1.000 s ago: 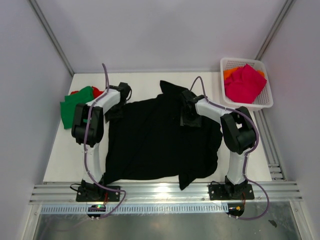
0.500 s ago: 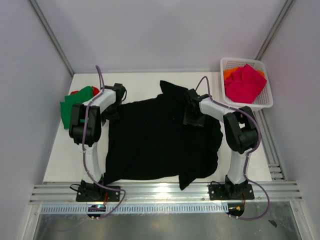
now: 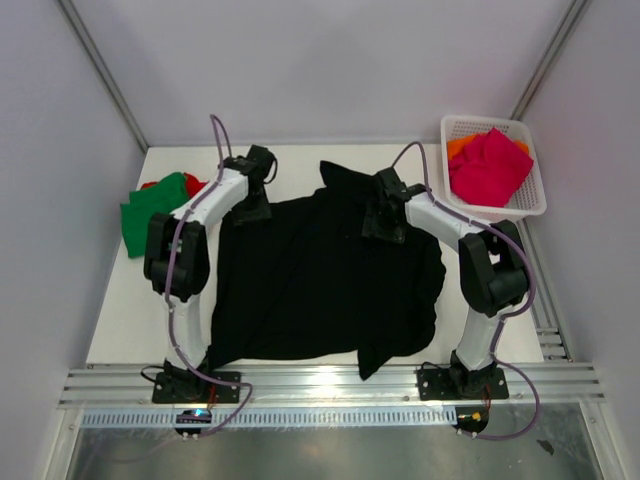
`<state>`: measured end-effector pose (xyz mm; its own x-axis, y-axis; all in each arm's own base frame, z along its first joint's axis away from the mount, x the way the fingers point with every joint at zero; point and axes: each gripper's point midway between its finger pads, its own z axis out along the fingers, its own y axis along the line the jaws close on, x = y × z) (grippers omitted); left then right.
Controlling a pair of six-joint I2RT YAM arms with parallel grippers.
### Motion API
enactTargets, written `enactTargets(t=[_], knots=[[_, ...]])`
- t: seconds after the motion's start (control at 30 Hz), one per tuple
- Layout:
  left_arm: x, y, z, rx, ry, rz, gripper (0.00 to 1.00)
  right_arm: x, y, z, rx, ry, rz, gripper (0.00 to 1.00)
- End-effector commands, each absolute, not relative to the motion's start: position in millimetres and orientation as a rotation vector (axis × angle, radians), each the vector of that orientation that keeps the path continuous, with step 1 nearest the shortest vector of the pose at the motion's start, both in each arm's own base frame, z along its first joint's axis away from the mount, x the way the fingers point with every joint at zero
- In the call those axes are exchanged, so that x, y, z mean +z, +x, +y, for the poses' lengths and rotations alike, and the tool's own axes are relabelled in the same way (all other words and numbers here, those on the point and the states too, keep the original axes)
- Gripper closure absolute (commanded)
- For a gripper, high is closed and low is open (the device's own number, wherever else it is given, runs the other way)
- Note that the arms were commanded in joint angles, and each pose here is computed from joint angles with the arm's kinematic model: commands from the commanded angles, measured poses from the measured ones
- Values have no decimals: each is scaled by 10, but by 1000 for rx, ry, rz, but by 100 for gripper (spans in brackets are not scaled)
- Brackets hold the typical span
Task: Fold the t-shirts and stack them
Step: Flatten out the tshirt
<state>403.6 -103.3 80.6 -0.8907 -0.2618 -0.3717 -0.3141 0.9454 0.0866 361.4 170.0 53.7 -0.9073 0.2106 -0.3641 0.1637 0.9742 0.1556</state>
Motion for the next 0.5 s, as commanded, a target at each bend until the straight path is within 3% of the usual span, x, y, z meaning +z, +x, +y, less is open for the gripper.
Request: enactTargets(t=[0.0, 0.47], knots=[[544, 4042, -1262, 176, -336, 2805, 48, 793, 3853, 1845, 269, 242, 2642, 38], [219, 3901, -1106, 339, -316, 2850, 48, 419, 3842, 1904, 271, 229, 2714, 38]])
